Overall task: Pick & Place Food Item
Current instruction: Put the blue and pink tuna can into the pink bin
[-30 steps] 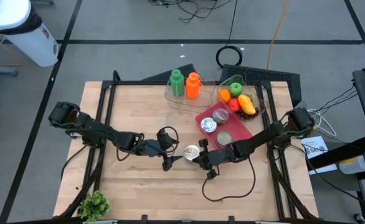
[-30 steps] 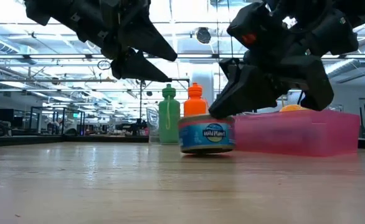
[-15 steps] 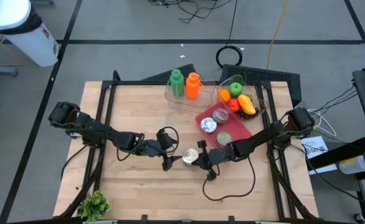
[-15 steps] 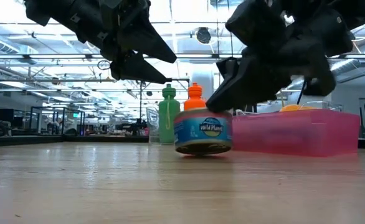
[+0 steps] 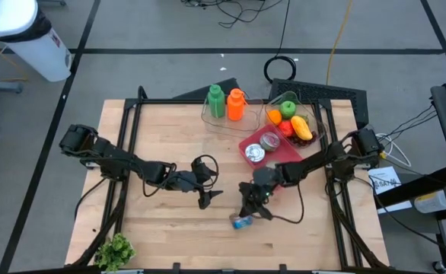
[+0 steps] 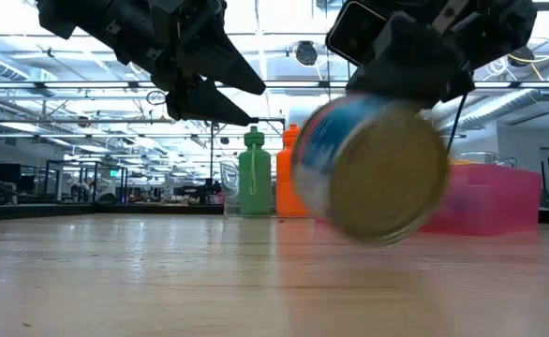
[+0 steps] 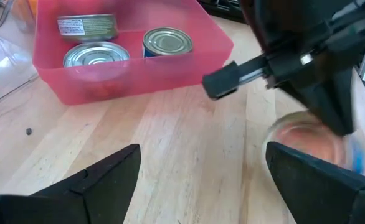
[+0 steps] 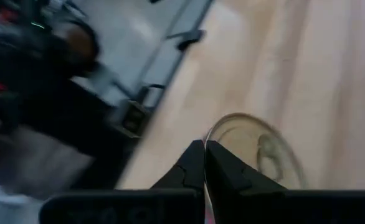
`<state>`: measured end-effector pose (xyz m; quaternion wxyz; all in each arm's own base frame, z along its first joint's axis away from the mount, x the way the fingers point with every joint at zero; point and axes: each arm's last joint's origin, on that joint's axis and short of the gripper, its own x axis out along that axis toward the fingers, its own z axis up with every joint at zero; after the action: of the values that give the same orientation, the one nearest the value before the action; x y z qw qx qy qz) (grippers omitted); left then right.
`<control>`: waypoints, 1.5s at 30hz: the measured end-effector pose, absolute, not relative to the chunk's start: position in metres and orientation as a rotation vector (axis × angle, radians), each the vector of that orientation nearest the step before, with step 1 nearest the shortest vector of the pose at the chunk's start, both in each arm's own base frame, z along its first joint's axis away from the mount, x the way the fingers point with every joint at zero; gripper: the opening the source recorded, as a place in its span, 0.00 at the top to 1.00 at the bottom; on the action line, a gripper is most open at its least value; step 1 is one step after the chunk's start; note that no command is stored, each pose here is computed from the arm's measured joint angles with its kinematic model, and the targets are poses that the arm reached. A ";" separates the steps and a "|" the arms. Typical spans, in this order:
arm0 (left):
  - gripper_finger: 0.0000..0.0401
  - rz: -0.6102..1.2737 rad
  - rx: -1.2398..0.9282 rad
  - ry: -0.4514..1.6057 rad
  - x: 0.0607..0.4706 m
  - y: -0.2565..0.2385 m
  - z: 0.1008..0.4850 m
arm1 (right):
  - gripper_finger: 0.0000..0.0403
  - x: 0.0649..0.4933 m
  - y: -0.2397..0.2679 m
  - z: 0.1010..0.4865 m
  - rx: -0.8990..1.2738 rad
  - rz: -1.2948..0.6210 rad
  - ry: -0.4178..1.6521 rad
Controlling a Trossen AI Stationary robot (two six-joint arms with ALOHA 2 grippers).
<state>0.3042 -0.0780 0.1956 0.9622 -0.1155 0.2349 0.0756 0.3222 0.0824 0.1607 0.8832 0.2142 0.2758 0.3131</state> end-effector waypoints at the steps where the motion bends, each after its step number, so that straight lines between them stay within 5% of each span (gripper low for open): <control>1: 0.11 0.153 -0.234 0.476 0.304 -0.078 0.196 | 1.00 0.323 0.081 0.162 0.485 0.673 0.580; 21: 0.11 0.152 -0.230 0.475 0.304 -0.078 0.196 | 1.00 0.326 0.038 0.146 0.501 0.492 0.675; 28: 0.11 0.147 -0.233 0.477 0.304 -0.078 0.196 | 1.00 0.328 0.034 0.156 0.630 0.615 0.642; 35: 0.11 0.077 -0.281 0.501 0.304 -0.082 0.195 | 0.99 0.329 0.048 0.163 0.411 0.656 0.520; 40: 0.11 0.085 -0.256 0.523 0.304 -0.085 0.189 | 0.87 0.327 0.063 0.163 0.289 0.688 0.483; 45: 0.11 0.080 -0.219 0.564 0.312 -0.090 0.166 | 0.59 0.324 0.072 0.161 0.210 0.741 0.478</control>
<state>0.3120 -0.0900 0.1665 0.9538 -0.1076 0.2778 0.0393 0.3240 0.0722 0.1611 0.8990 0.1014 0.2307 0.3582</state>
